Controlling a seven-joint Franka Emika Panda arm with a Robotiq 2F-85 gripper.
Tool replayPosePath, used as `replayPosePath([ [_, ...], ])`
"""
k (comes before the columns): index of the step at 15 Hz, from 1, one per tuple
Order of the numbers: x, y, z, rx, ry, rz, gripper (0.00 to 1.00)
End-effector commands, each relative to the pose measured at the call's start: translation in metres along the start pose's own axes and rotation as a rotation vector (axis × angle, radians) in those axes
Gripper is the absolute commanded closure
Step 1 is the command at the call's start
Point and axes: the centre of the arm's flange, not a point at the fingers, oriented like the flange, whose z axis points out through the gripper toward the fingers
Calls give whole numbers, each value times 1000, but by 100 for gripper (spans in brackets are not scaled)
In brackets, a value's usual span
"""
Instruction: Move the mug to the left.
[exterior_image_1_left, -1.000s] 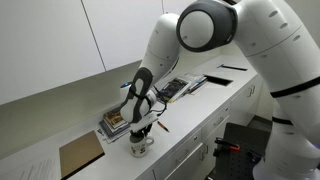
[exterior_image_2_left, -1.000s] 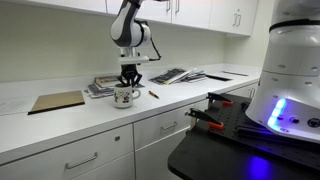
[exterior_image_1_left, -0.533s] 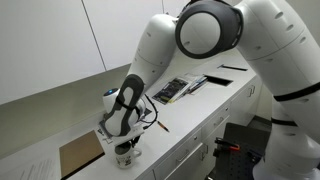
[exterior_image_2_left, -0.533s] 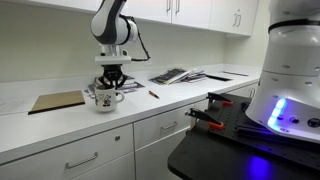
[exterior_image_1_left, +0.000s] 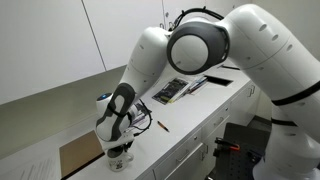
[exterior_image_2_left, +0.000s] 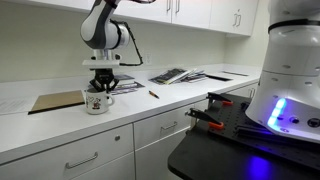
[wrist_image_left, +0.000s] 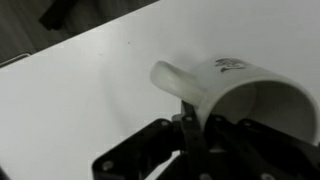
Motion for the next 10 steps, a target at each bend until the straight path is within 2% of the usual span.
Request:
replayPosePath([
  [1, 4, -12, -7, 16, -46, 45, 64],
  [6, 9, 5, -42, 52, -48, 53, 27],
  [7, 10, 13, -52, 81, -52, 27, 20],
  [10, 11, 43, -85, 105, -128, -30, 1],
])
